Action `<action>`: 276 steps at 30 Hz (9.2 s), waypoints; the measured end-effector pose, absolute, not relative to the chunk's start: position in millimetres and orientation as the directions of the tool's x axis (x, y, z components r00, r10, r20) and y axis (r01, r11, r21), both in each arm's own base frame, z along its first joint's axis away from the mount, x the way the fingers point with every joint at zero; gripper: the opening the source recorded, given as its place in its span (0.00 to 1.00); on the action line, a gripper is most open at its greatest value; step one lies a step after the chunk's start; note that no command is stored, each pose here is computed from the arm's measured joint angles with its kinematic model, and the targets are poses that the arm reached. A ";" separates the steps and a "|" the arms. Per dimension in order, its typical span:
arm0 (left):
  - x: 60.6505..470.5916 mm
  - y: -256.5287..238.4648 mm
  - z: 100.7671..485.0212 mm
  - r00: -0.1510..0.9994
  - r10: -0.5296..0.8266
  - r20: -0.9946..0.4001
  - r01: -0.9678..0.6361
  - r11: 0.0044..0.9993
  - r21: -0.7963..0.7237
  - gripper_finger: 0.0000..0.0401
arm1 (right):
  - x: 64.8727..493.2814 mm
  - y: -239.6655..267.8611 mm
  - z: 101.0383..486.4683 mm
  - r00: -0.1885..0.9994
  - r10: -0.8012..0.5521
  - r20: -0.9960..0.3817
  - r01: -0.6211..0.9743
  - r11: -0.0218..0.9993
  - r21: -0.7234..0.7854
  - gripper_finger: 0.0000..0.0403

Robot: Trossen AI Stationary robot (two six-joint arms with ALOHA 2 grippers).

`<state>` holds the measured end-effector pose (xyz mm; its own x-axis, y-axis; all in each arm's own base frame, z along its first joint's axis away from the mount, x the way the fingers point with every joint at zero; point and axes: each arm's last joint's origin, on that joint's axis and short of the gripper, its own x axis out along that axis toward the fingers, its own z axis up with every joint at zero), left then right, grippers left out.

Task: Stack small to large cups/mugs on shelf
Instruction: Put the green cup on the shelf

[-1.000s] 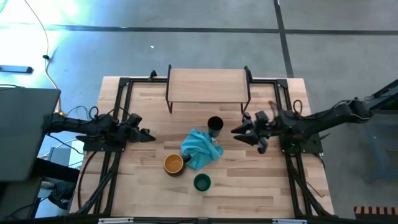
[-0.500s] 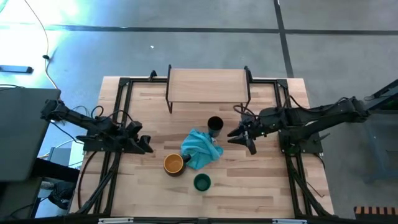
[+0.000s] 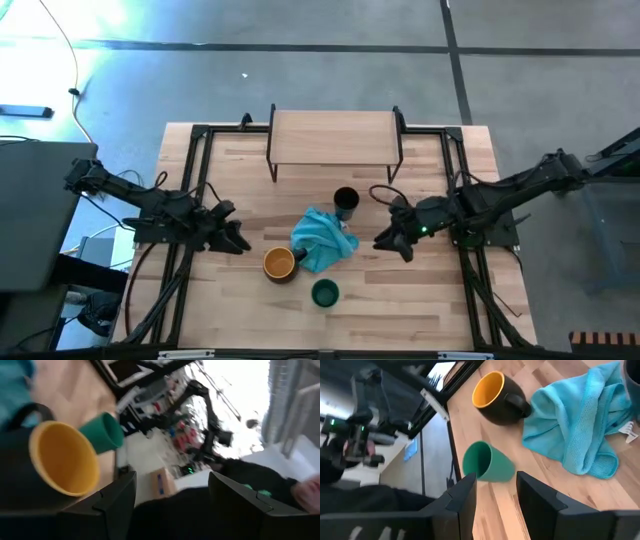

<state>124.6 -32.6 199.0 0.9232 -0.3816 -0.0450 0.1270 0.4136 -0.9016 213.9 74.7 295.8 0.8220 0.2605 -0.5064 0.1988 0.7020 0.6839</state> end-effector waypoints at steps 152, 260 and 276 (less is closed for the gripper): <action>106.1 -31.2 171.2 0.827 -0.455 -0.330 -0.033 0.547 -0.836 0.59 | 403.3 148.9 215.9 0.372 0.229 -0.900 0.294 0.890 0.348 0.01; 113.7 -10.5 195.3 0.953 0.291 -0.082 -0.302 0.923 -0.240 0.59 | 253.5 -173.0 441.7 0.324 -0.332 -0.886 0.729 0.684 0.010 0.00; 113.7 -10.5 195.3 0.953 0.291 -0.082 -0.302 0.921 -0.248 0.59 | 240.7 -218.2 428.3 0.356 -0.252 -0.900 0.728 0.678 0.099 0.00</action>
